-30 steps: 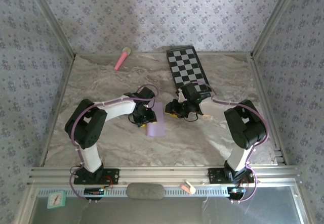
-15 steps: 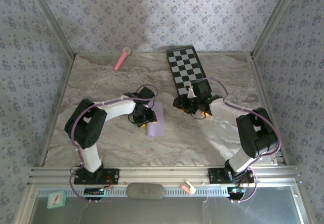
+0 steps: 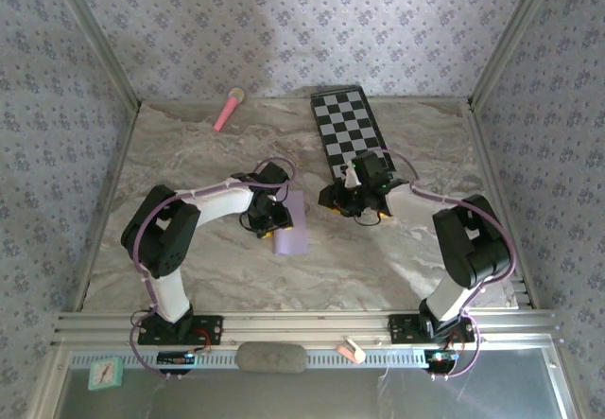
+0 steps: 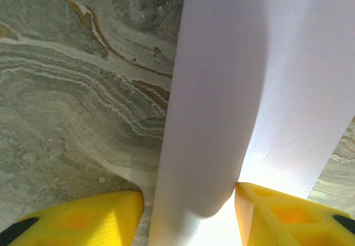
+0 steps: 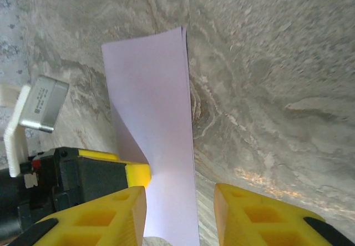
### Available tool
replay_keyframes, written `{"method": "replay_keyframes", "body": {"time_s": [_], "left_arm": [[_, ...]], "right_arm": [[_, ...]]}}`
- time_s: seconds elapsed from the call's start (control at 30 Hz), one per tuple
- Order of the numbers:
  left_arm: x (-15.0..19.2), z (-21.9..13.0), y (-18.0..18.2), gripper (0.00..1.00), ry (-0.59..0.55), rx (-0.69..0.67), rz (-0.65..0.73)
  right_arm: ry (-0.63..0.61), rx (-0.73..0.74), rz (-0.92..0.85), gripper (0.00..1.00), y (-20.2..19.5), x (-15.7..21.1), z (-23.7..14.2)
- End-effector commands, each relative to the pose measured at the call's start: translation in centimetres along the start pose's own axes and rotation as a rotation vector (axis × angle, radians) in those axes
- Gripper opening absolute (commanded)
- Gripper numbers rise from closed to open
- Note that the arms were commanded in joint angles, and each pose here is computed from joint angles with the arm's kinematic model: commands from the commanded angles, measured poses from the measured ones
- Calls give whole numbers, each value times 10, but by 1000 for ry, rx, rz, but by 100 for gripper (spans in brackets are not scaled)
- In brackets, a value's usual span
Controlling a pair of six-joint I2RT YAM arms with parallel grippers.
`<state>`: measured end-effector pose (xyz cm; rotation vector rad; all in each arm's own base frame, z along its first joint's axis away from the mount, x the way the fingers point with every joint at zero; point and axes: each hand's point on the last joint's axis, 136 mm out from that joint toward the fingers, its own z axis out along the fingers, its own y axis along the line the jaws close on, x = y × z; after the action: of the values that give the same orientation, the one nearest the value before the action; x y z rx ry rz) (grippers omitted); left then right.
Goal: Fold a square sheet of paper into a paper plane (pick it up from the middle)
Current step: Hold the square sheet of paper at the center of the table.
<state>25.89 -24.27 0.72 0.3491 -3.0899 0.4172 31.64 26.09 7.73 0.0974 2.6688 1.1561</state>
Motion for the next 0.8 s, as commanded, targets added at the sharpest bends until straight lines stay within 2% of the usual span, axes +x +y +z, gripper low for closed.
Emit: {"method": "replay_keyframes", "body": {"time_s": [0.0, 0.77], "left_arm": [[42, 56, 42, 50, 175, -119, -28], [43, 65, 42, 52, 189, -112, 6]], "right_arm": [[53, -48, -46, 37, 14, 9, 12], [170, -63, -43, 32, 22, 28, 55]]}}
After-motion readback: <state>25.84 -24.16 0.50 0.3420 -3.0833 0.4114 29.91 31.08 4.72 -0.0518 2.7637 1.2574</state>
